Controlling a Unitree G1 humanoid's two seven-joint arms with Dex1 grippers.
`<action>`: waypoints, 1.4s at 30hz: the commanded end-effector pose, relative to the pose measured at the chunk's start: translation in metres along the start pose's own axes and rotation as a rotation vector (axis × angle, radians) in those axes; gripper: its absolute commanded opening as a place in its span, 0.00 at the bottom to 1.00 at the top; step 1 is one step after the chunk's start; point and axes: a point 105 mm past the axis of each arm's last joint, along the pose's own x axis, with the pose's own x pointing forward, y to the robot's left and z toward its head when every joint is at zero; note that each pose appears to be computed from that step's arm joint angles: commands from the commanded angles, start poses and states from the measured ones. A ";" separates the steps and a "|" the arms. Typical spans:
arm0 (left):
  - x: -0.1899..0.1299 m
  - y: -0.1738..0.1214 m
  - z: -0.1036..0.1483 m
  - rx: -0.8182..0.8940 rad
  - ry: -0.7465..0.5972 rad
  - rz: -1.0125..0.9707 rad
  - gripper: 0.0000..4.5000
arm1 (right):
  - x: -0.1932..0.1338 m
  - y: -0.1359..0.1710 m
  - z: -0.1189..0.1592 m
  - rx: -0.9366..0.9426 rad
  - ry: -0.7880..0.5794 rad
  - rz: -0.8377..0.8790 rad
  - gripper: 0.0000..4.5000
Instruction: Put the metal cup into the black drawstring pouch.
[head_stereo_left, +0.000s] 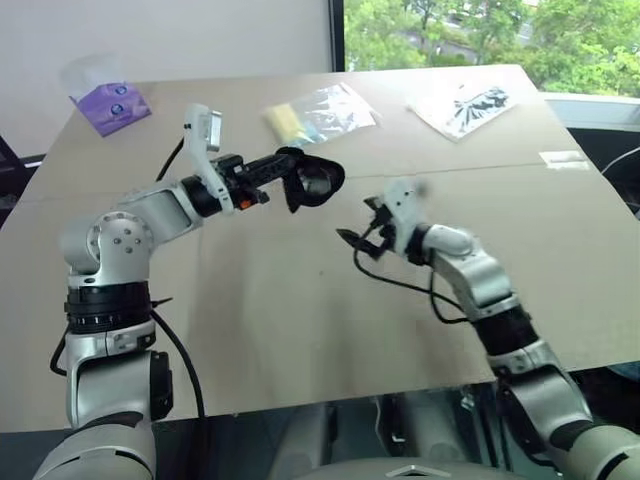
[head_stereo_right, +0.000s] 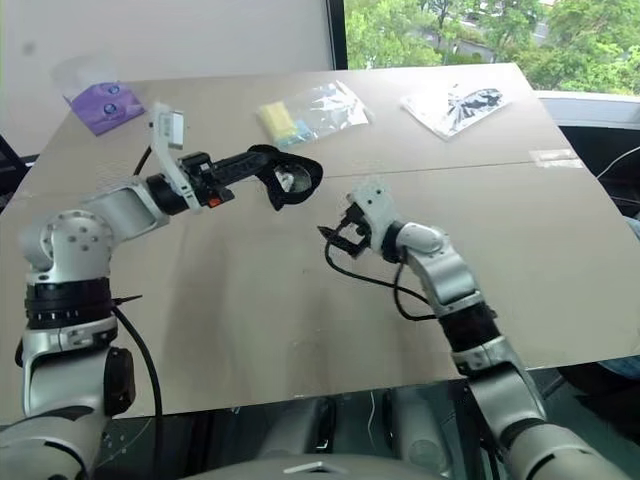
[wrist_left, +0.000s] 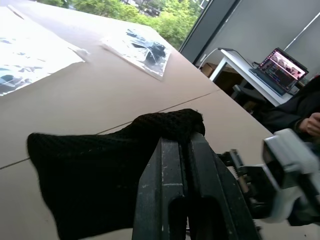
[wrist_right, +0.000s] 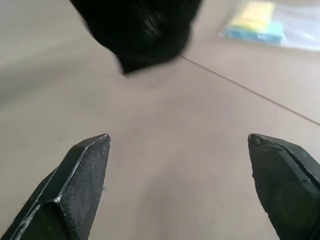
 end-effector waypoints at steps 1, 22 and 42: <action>-0.008 -0.013 0.020 0.049 -0.039 -0.046 0.00 | 0.018 -0.003 0.032 -0.066 -0.127 -0.050 0.99; -0.032 -0.022 -0.002 0.009 0.022 -0.030 0.00 | 0.012 -0.009 0.056 -0.078 -0.309 -0.115 0.01; -0.053 0.001 -0.046 -0.112 0.085 0.067 0.00 | -0.027 -0.015 0.043 -0.154 -0.234 -0.173 0.01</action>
